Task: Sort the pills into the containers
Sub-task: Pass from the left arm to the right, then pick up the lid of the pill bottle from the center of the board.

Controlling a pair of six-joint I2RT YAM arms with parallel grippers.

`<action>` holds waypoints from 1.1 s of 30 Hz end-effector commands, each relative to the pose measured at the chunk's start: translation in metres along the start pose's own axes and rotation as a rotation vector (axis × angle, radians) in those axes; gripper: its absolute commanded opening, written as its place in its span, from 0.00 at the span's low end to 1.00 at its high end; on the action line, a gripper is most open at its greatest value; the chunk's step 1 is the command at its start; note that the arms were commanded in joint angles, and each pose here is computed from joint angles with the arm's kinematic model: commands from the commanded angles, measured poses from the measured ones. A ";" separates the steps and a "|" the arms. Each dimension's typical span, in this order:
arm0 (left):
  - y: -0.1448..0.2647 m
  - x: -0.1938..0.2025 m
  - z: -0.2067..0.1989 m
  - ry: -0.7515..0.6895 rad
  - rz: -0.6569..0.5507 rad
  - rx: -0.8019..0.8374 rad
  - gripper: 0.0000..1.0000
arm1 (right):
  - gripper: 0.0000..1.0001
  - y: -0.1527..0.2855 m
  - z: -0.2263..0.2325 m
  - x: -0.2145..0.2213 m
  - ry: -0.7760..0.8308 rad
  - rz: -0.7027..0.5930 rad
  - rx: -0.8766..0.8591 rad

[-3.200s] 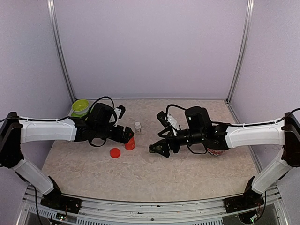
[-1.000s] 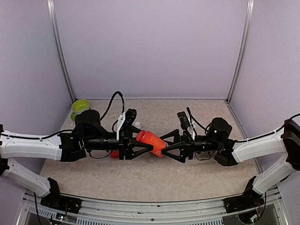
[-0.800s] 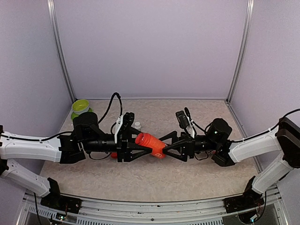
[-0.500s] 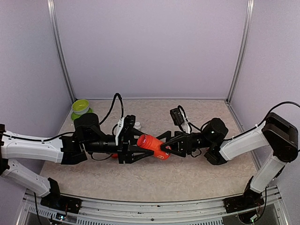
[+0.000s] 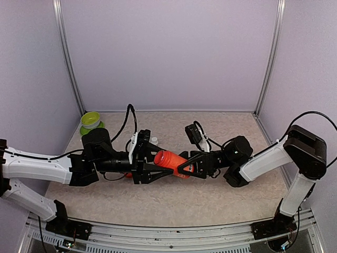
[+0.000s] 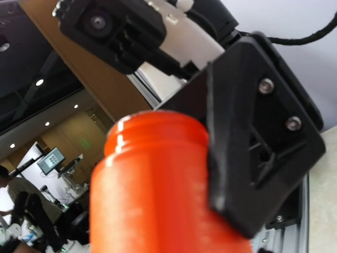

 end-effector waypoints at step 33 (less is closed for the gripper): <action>0.055 0.044 0.037 0.477 0.236 -0.540 0.99 | 0.30 0.026 0.006 -0.020 0.456 0.010 0.339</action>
Point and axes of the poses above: each gripper's point midway between its finger pads, its own y axis back along the fingers, its own z axis along the line the jaws close on, x = y × z, the point moved 6 cm from there along y, back along the fingers, and after that the axes turned 5 degrees about -y, right-handed, at the moved point
